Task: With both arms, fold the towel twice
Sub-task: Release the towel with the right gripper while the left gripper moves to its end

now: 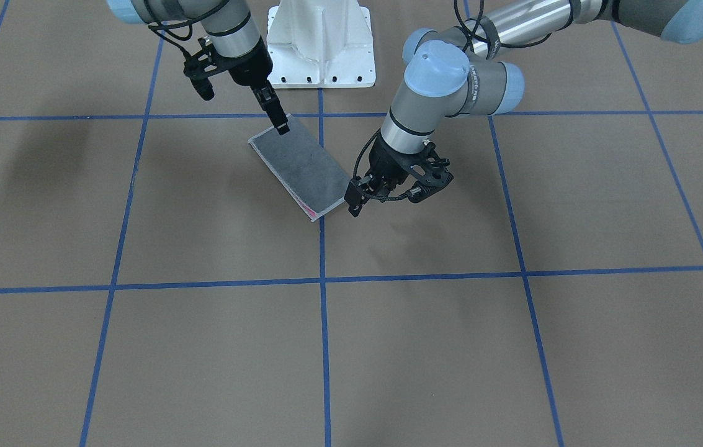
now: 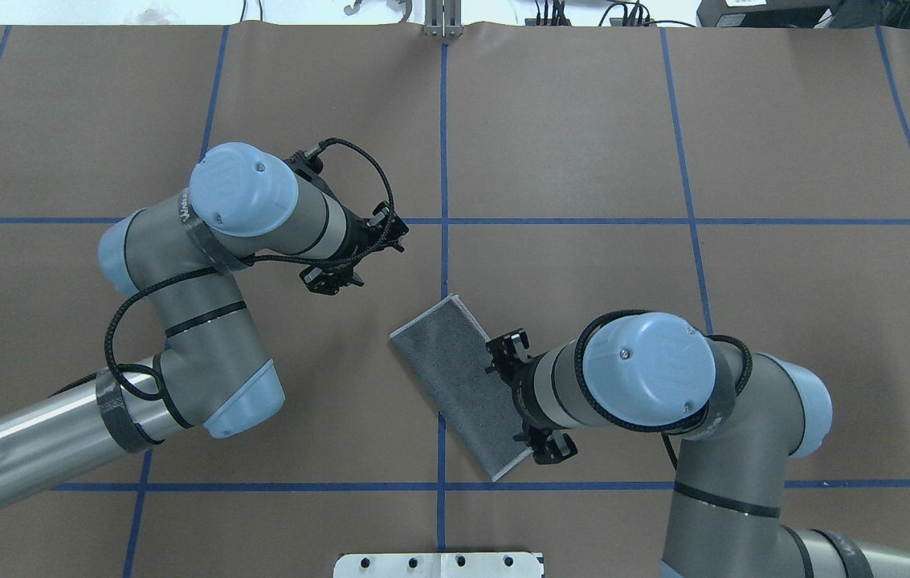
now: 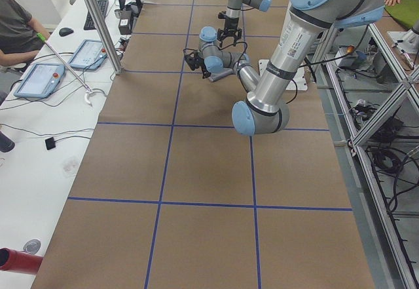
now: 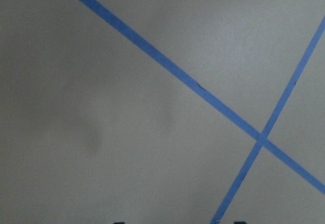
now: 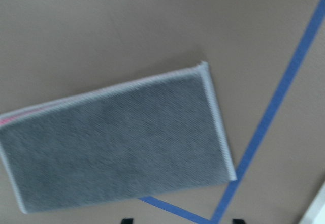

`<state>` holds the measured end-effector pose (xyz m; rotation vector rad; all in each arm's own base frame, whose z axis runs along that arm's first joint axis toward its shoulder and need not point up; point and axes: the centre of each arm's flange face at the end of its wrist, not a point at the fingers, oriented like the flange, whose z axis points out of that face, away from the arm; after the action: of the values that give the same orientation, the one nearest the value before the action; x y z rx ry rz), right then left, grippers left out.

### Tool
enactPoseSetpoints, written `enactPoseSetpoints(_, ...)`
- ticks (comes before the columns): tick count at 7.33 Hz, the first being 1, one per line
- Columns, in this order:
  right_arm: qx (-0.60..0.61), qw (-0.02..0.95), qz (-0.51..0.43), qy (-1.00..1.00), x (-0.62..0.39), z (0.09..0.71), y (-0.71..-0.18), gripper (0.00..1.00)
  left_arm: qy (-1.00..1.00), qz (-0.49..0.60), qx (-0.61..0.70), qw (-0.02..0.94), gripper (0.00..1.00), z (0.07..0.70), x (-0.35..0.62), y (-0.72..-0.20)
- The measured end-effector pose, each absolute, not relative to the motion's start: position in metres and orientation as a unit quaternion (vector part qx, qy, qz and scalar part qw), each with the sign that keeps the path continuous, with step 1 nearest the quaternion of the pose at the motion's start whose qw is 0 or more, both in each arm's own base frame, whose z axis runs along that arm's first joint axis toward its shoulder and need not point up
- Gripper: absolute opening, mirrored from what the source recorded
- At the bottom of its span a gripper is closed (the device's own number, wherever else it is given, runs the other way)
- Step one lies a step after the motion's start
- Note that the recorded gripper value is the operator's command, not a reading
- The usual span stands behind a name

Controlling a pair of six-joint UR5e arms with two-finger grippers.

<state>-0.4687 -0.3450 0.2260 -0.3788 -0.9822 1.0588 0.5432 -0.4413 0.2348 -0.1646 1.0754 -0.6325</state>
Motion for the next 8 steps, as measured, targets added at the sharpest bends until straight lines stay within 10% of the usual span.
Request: enactPoseSetpoints(8,-0.093,0.767,0.478,-0.418,-0.451,0.272,-0.435,1.0,0.49,-0.279,-0.081,0.822,0.43,0.249,0.58,-0.388)
